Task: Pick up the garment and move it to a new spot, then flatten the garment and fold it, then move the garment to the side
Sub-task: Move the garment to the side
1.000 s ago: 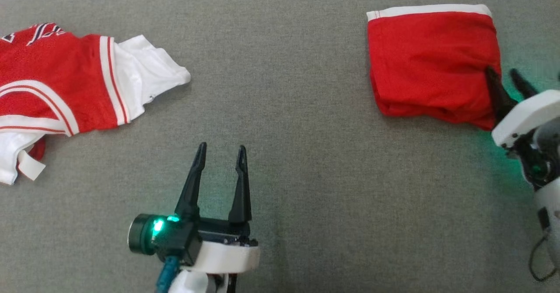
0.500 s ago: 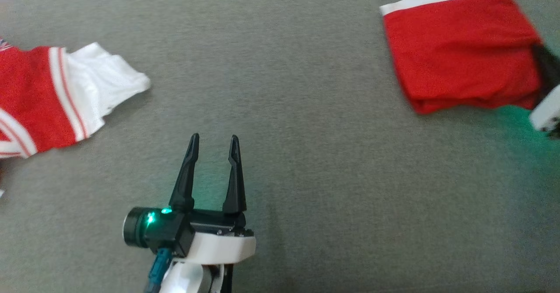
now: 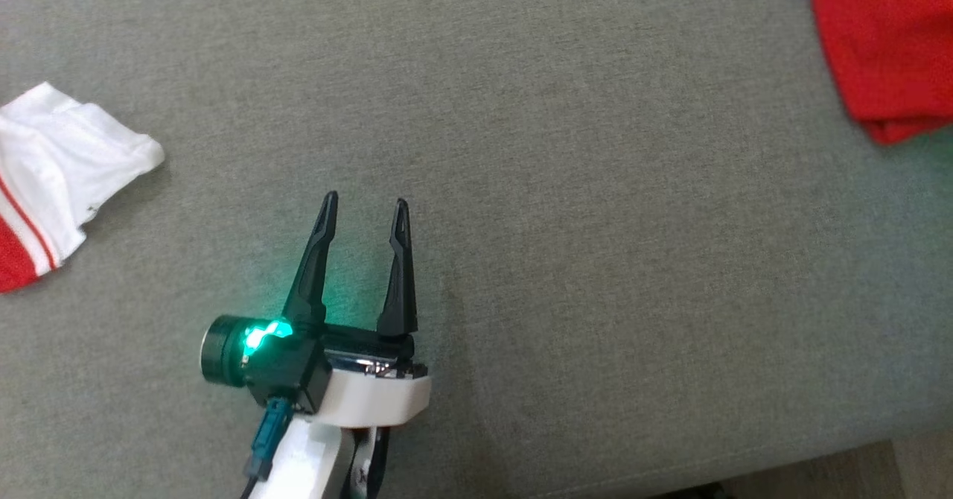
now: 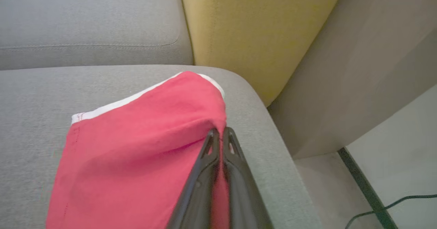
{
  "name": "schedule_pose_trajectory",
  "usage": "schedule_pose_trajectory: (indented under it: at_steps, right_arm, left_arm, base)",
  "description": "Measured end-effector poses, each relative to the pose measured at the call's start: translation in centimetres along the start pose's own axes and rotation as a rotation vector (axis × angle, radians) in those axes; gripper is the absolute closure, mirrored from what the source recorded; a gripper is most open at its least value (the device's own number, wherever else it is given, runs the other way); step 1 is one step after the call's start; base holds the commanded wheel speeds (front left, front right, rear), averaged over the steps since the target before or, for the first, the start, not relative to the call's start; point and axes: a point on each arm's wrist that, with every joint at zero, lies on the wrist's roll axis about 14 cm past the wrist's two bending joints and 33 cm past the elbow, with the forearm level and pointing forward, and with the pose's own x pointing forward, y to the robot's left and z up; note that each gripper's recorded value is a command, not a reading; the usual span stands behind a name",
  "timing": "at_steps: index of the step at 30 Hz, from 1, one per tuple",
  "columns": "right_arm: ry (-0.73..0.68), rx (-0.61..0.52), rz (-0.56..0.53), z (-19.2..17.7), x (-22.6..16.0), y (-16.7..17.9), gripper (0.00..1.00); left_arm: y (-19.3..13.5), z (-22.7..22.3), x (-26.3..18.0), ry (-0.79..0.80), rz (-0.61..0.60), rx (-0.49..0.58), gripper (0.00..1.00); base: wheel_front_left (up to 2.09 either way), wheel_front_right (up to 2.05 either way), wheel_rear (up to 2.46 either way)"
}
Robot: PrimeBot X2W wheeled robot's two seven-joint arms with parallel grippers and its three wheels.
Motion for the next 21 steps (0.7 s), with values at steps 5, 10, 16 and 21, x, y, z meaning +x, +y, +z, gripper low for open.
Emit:
schedule_pose_trajectory:
  at_steps: [5,10,16,21]
  right_arm:
    - [-0.069,-0.046,-0.072,1.6,-0.2,-2.2,0.00]
    - [-0.170,-0.065,-0.058,3.2,-0.3,-0.6,0.00]
    - [-0.260,0.055,0.083,4.0,-1.4,6.3,0.00]
    - [-0.280,0.147,0.212,1.6,-4.6,11.9,0.00]
  left_arm:
    - [-0.5,0.2,0.3,-0.009,-0.016,-0.001,0.00]
    - [-0.8,1.6,0.1,-0.042,-0.021,0.012,0.00]
    - [-0.9,3.7,-1.3,-0.085,-0.009,0.024,0.00]
    - [-0.6,4.4,-4.0,-0.089,0.032,0.024,0.00]
  base:
    - [0.00,0.00,0.00]
    - [0.00,0.00,0.00]
    - [0.00,0.00,0.00]
    - [0.00,0.00,0.00]
